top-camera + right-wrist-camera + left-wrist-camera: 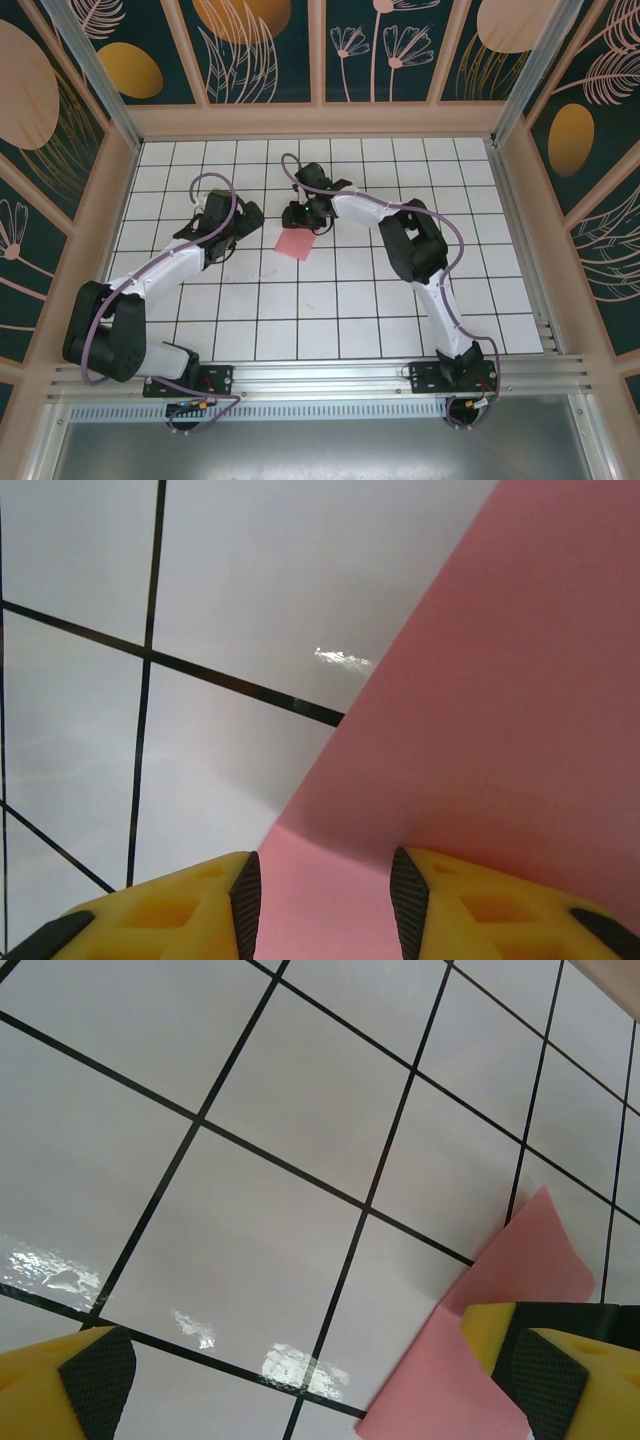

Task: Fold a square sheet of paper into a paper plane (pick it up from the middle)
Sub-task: Move the paper to the center of the table, then rotate the paper at the center of the table.

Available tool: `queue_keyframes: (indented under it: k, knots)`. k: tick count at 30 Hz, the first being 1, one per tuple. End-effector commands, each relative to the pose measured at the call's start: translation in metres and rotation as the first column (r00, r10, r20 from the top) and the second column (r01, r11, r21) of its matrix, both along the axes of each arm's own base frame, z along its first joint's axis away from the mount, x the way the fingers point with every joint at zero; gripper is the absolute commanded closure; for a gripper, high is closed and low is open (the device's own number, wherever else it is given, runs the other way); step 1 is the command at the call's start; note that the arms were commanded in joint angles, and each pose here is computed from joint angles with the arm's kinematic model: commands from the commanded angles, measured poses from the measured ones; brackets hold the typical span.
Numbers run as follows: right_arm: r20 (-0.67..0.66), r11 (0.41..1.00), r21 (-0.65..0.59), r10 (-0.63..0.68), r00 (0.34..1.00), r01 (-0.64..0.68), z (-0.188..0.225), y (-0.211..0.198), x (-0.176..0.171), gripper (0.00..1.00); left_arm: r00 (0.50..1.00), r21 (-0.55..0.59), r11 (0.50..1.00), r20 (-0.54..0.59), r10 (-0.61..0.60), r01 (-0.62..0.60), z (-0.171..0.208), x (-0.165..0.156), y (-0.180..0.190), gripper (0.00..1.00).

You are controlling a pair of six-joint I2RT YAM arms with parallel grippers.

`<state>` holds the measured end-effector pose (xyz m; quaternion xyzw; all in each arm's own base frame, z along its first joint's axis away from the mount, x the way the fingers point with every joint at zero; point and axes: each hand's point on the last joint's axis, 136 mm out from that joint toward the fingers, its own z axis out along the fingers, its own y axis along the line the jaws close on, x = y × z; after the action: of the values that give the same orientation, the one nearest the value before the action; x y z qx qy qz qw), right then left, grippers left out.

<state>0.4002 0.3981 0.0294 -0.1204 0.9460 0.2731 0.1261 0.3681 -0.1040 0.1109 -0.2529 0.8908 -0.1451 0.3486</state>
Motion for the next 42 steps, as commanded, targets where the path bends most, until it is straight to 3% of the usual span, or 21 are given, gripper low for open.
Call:
queue_keyframes:
  k: [1,8,12,16,20,24,30,33,36,42]
  knots:
    - [-0.056,0.984,-0.136,0.107,0.993,-0.114,-0.030,-0.025,-0.027,0.57,1.000,-0.021,1.000,0.010,-0.013,0.013,0.005,0.007,-0.004,0.01]
    - [-0.044,0.915,-0.207,0.346,0.937,-0.347,-0.022,-0.069,-0.074,0.57,0.996,-0.052,0.994,0.018,-0.092,0.093,0.007,0.009,-0.019,0.01]
    - [0.002,0.903,-0.203,0.388,0.922,-0.379,0.000,-0.076,-0.081,0.56,0.988,-0.100,0.983,0.039,-0.152,0.156,0.008,0.012,-0.034,0.03]
    - [0.094,0.954,-0.123,0.286,0.953,-0.274,0.041,-0.071,-0.069,0.52,0.968,-0.176,0.953,0.078,-0.238,0.248,0.014,0.014,-0.056,0.06]
    - [0.128,0.997,0.039,0.064,0.990,-0.070,0.080,-0.079,-0.064,0.42,0.932,-0.271,0.892,0.132,-0.336,0.361,0.022,0.013,-0.085,0.15]
    - [0.030,0.977,0.117,-0.185,0.982,0.180,0.078,-0.110,-0.068,0.39,0.895,-0.315,0.837,0.158,-0.418,0.447,0.025,0.012,-0.116,0.24]
    - [-0.039,0.931,0.146,-0.332,0.943,0.334,0.068,-0.134,-0.071,0.41,0.859,-0.331,0.795,0.128,-0.496,0.508,0.013,0.014,-0.159,0.36]
    - [-0.052,0.908,0.159,-0.384,0.922,0.387,0.066,-0.146,-0.051,0.44,0.855,-0.336,0.793,0.090,-0.510,0.508,0.005,0.012,-0.172,0.43]
    - [-0.043,0.904,0.151,-0.399,0.916,0.401,0.061,-0.147,-0.037,0.46,0.883,-0.287,0.851,-0.037,-0.468,0.439,-0.030,0.008,-0.167,0.46]
    - [-0.062,0.902,0.098,-0.416,0.907,0.420,0.041,-0.150,-0.022,0.52,0.884,-0.300,0.859,-0.093,-0.459,0.414,-0.047,-0.009,-0.167,0.48]
